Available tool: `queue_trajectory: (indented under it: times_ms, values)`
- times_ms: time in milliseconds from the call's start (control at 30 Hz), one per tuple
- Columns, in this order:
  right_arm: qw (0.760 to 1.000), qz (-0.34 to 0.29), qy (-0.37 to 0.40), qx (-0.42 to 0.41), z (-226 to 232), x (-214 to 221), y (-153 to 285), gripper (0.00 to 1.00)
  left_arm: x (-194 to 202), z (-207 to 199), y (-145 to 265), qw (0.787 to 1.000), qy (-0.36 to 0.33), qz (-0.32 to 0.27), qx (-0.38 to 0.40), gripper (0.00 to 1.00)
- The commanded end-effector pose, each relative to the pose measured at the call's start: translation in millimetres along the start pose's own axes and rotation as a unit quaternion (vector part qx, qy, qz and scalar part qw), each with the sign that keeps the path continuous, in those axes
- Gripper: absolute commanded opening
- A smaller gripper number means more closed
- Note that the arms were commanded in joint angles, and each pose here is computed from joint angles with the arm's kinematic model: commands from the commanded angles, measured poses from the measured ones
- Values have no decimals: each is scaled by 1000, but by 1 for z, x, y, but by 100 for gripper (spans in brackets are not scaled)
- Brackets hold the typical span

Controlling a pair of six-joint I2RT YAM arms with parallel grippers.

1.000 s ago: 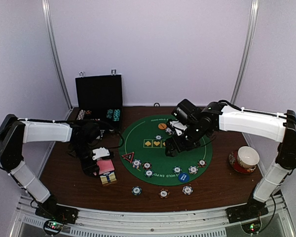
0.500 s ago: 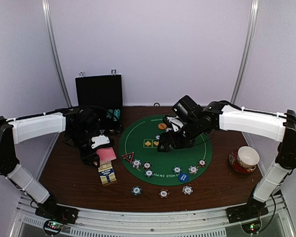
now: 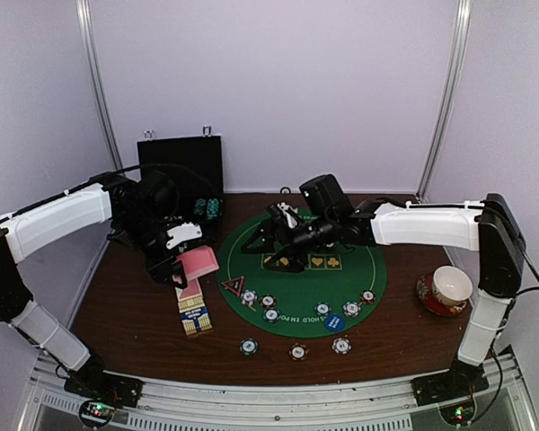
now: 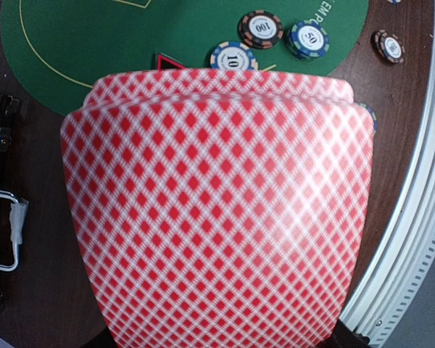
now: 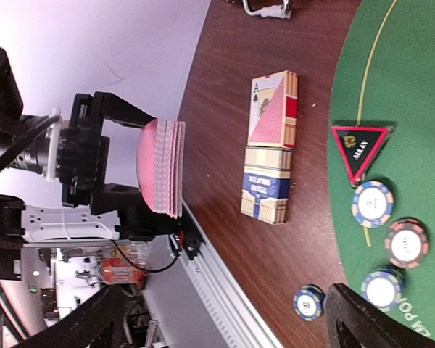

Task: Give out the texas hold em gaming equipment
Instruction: Pick up the face-down deck piles from the poker case, then pass from the left arm to the right

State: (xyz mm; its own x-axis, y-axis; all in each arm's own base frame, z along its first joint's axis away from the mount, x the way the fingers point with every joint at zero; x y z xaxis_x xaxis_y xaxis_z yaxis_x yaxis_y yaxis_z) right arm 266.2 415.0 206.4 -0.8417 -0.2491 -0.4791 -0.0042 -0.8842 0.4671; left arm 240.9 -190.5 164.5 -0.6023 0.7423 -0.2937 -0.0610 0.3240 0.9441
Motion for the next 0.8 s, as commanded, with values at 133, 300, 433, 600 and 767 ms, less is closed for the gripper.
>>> queue_trajectory:
  times_ms: [133,300,433,600,767]
  values:
    - [990,-13,-15,-137,43,-25,-22,99,-20,-20,25,998,-39,-39,25,0]
    - [986,-11,-26,-163,48,-27,-36,96,-20,-20,23,998,-46,-37,26,0]
    - [984,-2,-29,-175,51,-28,-47,93,-23,-21,24,998,-50,-39,27,0]
    - [981,7,-35,-191,53,-29,-58,87,-27,-19,23,997,-53,-40,28,0]
    - [977,3,-41,-208,55,-32,-63,82,-30,-20,23,997,-55,-41,32,0]
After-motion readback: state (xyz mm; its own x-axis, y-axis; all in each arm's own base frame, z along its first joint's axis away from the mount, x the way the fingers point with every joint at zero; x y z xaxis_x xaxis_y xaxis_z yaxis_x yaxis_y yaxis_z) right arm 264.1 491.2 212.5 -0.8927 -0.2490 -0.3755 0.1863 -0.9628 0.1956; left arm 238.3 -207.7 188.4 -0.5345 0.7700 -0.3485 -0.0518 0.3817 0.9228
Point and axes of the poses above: each gripper's point midway between its finger pads, its own y axis back along the fingers, its own z axis along the line the jaws close on, x = y × z, the point moved 2 cm from there along y, back along the fingers, and after that the axes turned 15 degrees about y, right-handed, at the moved point
